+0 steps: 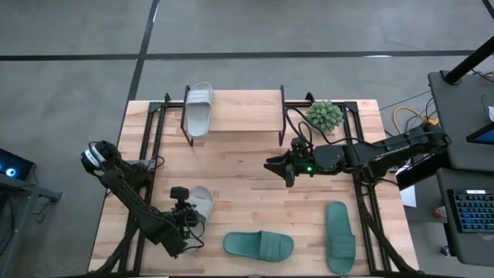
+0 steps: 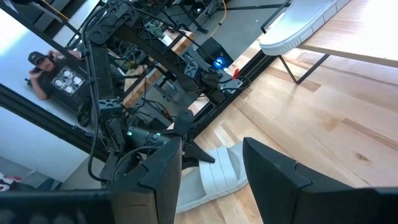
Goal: Pick and place slides into the shelf
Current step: Put the gray slipper on the shelf
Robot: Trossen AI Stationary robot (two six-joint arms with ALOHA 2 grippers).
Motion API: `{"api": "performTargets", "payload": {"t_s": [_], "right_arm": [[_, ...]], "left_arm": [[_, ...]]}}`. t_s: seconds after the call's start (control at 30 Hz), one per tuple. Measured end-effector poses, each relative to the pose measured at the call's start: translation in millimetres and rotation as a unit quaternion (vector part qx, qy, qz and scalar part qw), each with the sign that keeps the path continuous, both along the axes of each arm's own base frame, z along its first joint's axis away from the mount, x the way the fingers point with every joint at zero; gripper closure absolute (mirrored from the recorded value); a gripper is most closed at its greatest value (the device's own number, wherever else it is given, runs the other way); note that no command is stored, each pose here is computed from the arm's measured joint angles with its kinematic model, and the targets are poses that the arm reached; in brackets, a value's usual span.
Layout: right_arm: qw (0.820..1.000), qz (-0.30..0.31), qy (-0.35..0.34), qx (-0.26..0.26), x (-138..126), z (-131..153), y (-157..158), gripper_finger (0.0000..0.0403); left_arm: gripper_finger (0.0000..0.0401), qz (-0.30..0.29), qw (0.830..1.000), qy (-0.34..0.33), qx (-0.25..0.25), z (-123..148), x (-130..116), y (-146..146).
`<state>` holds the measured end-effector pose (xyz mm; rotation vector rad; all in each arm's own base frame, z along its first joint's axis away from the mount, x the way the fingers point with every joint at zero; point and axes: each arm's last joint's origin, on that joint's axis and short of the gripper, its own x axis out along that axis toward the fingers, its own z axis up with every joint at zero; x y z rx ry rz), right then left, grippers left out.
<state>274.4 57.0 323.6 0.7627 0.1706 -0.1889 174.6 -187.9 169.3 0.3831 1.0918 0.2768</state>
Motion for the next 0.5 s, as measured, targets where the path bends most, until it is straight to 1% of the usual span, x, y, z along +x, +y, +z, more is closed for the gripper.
{"api": "performTargets", "payload": {"t_s": [0.1,0.3,0.5], "right_arm": [[1.000,0.000,0.000,0.000,0.0,0.0,0.0,0.0241],[1.000,0.001,0.001,-0.011,0.0,0.1,-0.2,0.0241],[0.999,-0.025,0.001,-0.023,-0.2,0.2,-1.8,0.0241]], "left_arm": [[0.0399,0.001,1.000,0.010,0.009,4.2,-0.3,0.7],[0.0399,0.009,0.998,0.039,0.053,20.9,-1.6,9.4],[0.0399,0.017,0.997,0.018,0.073,45.4,-0.8,18.7]]}}
